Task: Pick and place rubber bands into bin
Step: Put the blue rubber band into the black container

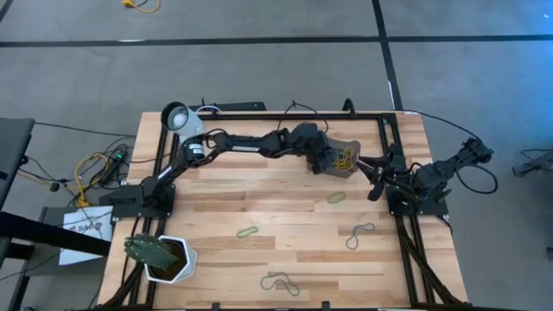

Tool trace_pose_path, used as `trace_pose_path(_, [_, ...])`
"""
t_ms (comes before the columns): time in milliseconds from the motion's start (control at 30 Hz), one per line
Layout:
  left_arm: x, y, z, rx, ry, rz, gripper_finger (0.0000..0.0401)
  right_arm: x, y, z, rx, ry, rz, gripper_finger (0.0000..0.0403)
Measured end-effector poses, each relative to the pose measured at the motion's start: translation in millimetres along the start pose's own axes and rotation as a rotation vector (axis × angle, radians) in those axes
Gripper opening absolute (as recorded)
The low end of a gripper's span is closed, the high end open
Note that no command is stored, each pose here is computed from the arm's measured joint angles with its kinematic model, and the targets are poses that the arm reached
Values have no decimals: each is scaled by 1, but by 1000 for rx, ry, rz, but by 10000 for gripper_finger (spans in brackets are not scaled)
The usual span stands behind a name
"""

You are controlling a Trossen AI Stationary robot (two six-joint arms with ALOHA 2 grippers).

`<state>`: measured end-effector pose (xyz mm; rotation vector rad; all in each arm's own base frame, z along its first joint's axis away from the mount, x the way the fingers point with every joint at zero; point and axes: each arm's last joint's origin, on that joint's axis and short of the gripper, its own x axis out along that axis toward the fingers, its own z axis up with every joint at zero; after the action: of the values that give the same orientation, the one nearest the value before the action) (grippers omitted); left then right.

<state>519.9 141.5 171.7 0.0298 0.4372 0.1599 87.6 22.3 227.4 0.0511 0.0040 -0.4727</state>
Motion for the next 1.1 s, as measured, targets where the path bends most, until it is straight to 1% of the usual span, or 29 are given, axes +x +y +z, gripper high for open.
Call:
trace_pose_path(200, [-33,1,37,52,-5,-3,78,0,0,0,-1,0,0,92])
trace_pose_path(333, [-69,0,68,69,8,-5,78,0,0,0,-1,0,0,92])
trace_pose_path(400, [-87,-1,78,67,43,-12,78,0,0,0,-1,0,0,92])
trace_pose_path(467, [-105,-4,86,65,93,-22,78,0,0,0,-2,0,1,92])
trace_pose_path(600, [-138,-19,98,74,182,-59,78,0,0,0,-1,0,1,92])
trace_pose_path(667, [-153,-28,101,100,234,-79,78,0,0,0,-2,0,1,92])
trace_pose_path(733, [-167,-38,104,133,270,-76,78,0,0,0,-3,0,1,92])
trace_pose_path(800, [-185,-48,109,169,311,-47,78,0,0,0,-18,-1,2,92])
trace_pose_path(900, [-213,-60,116,217,357,54,78,0,0,0,-27,-1,2,92])
trace_pose_path(1000, [-243,-73,120,234,406,152,78,0,0,0,-27,-1,2,92])
trace_pose_path(1100, [-274,-87,120,235,460,201,77,0,0,0,-26,-1,2,92])
